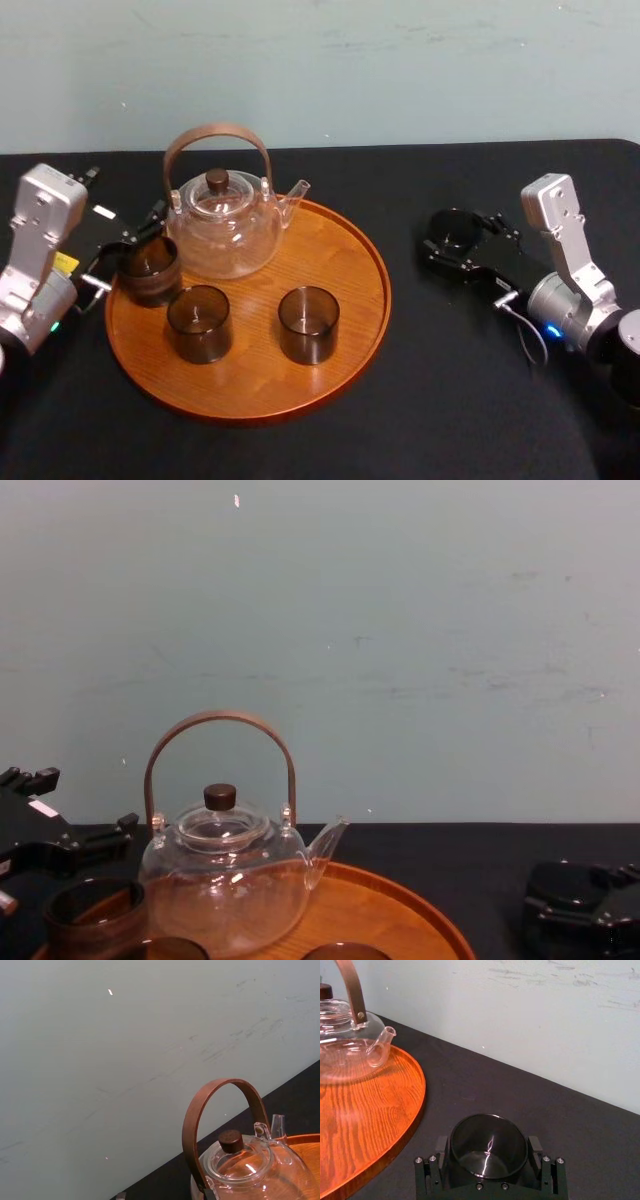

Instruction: Pick up the glass from the table and place it on the tray.

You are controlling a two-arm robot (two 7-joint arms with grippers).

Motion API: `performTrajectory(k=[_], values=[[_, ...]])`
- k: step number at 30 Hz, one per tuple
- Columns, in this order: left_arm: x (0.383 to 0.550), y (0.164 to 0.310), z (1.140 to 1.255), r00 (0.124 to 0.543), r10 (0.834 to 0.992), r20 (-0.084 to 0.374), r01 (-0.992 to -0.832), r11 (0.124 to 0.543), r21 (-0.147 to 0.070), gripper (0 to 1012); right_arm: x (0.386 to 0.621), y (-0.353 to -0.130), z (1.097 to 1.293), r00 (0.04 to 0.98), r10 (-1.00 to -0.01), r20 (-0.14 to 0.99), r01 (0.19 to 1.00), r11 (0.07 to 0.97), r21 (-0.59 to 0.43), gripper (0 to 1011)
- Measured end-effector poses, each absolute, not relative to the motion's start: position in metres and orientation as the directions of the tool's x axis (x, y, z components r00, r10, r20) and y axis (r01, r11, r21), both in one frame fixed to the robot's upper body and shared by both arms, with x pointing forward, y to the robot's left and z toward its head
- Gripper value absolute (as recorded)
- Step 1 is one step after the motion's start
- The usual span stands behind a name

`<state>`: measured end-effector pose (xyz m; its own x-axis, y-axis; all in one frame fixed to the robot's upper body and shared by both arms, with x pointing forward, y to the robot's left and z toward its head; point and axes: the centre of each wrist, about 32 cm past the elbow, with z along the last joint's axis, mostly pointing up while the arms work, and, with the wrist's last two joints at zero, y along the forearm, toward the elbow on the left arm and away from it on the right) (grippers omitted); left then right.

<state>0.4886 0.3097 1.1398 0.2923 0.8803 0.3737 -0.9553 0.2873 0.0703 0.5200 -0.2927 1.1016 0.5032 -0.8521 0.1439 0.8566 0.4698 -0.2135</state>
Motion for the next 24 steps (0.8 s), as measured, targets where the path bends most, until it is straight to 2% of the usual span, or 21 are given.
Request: performTrajectory(k=[9, 24], values=[[0.4886, 0.3097, 1.1398, 0.292, 0.88, 0.374, -0.955, 0.287, 0.07, 1001, 0.5278, -0.2878, 1.0999, 0.498, -0.856, 0.137, 0.86, 0.466, -0.21, 1002], [0.4886, 0.3097, 1.1398, 0.292, 0.88, 0.374, -0.955, 0.287, 0.07, 1002, 0.5275, -0.2884, 1.0999, 0.497, -0.857, 0.139, 0.86, 0.465, -0.21, 1002]])
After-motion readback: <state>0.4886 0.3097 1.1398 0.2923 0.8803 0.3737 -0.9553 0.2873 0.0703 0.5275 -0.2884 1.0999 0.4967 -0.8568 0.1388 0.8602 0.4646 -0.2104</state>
